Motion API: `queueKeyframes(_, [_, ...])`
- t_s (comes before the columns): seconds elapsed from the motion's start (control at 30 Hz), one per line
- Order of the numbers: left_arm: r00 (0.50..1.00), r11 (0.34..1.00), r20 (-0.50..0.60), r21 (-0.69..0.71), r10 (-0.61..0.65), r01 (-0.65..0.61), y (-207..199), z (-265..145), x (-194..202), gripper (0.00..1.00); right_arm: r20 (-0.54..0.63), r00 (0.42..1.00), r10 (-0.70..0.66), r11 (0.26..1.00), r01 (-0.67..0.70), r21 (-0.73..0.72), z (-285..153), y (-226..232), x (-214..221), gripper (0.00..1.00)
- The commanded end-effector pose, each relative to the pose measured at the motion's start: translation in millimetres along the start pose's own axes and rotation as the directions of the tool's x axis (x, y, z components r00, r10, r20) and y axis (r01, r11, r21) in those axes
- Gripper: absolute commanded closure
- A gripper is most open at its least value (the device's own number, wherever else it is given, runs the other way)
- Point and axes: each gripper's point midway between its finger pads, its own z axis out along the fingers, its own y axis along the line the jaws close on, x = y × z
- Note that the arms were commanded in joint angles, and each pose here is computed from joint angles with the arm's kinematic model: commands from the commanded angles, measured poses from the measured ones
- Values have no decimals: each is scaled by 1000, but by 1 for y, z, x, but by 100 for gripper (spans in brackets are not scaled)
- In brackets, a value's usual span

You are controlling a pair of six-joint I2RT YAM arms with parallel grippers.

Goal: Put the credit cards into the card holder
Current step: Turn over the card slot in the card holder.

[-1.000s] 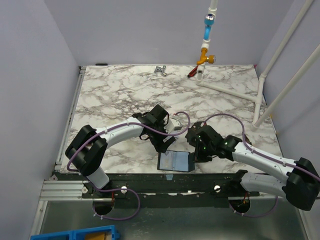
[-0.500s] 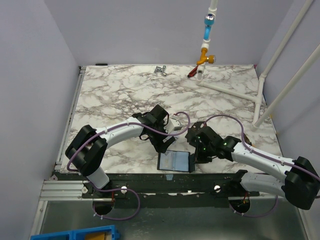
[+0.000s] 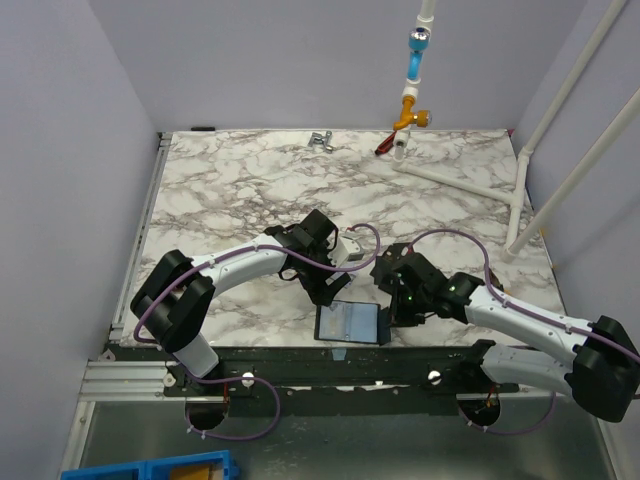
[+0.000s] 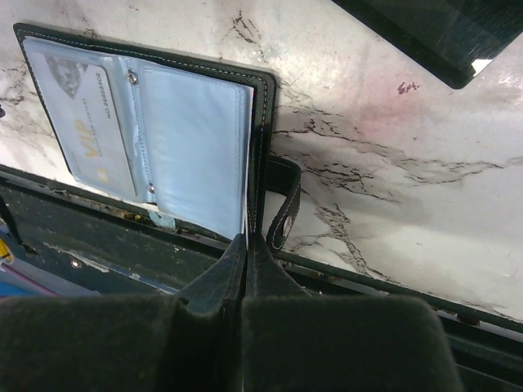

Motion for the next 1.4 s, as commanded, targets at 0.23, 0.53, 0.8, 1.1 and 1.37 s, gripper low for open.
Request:
queueKeyframes(0.23, [1000,1000,18,3,18,-18,-4,-5,-6,23,-8,1000,-21,999,21,-29,-5,9,0,99])
queueKeyframes(0.53, [1000,1000,19,5,16,-16,-4,-5,-7,24,-3,1000,-23,998,23,-50,-9,14,-2,99])
queueKeyframes(0.8, [1000,1000,18,4,17,-17,-4,-5,-6,24,-17,1000,-23,998,22,-52,-4,13,0,99])
queueKeyframes(1.1, [1000,1000,14,3,20,-20,-4,-5,-4,24,-43,999,-22,998,20,-57,4,11,6,99])
queueKeyframes(1.37, [1000,1000,14,3,26,-26,-4,-6,-4,25,-64,998,-27,999,24,-49,8,8,10,99])
